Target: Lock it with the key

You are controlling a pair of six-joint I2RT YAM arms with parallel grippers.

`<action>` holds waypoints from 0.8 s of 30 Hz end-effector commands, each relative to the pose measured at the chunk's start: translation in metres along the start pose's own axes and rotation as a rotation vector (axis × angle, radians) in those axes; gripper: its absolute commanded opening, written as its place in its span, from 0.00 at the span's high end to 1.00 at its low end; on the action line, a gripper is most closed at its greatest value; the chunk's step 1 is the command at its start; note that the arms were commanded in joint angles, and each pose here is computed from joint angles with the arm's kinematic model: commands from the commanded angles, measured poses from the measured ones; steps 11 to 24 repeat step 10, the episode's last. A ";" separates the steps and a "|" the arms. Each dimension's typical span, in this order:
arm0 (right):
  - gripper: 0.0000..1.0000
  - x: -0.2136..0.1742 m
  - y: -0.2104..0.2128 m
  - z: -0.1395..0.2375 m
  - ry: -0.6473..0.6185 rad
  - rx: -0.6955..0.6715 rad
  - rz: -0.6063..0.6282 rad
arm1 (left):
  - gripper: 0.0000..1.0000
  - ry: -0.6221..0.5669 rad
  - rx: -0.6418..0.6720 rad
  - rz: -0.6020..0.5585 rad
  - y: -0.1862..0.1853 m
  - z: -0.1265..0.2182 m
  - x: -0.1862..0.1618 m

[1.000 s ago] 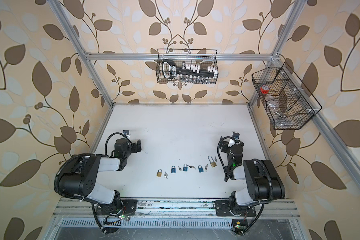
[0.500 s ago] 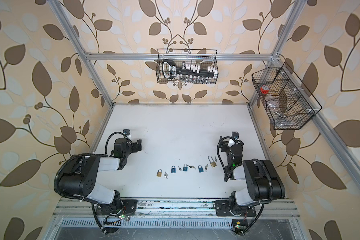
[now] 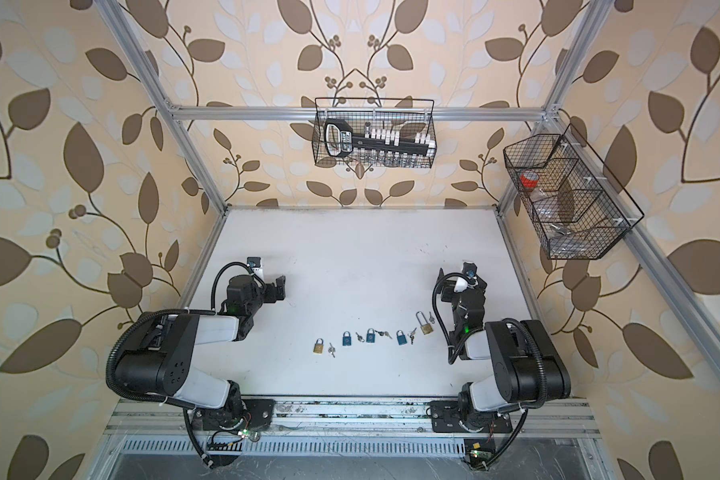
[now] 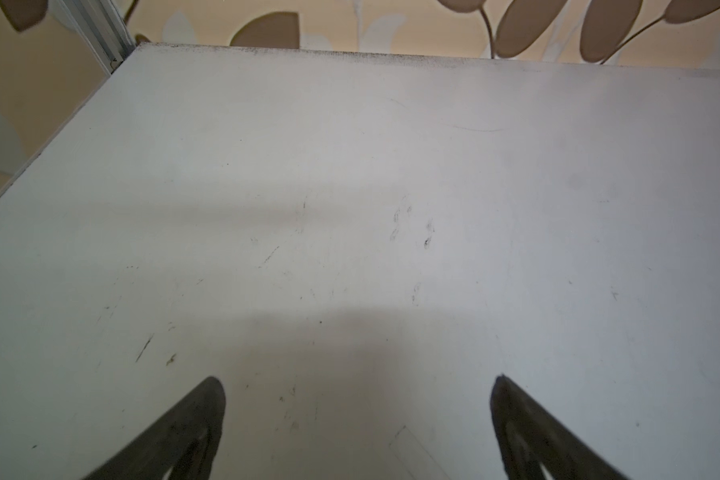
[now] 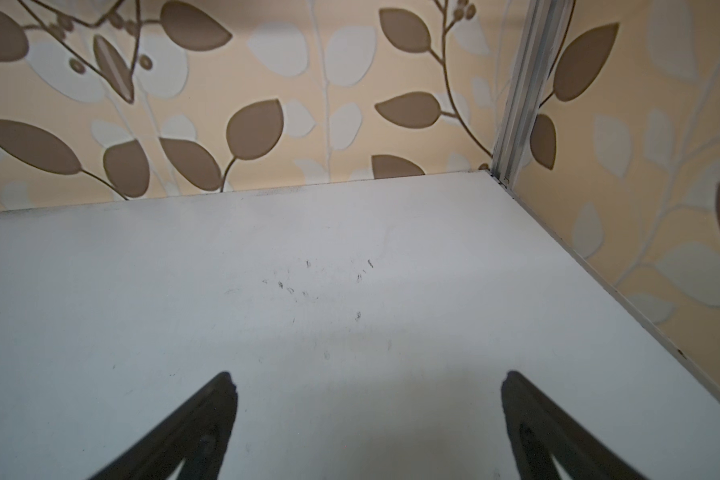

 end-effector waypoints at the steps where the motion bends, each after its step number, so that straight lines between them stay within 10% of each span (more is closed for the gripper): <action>1: 0.00 0.000 0.003 -0.005 0.019 0.031 0.007 | 0.01 -0.017 -0.001 -0.007 0.003 -0.001 0.008; 24: 0.00 -0.001 0.002 -0.005 0.021 0.032 0.007 | 0.01 -0.040 0.014 0.011 0.007 0.004 0.004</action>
Point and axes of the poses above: each gripper's point midway between its finger pads, its own z axis back along the fingers, its own y axis along the line the jaws close on, x = y × z, the point moved 7 cm from there along z, back along the fingers, and after that the axes turned 7 degrees about -z, right-handed, at the moved point
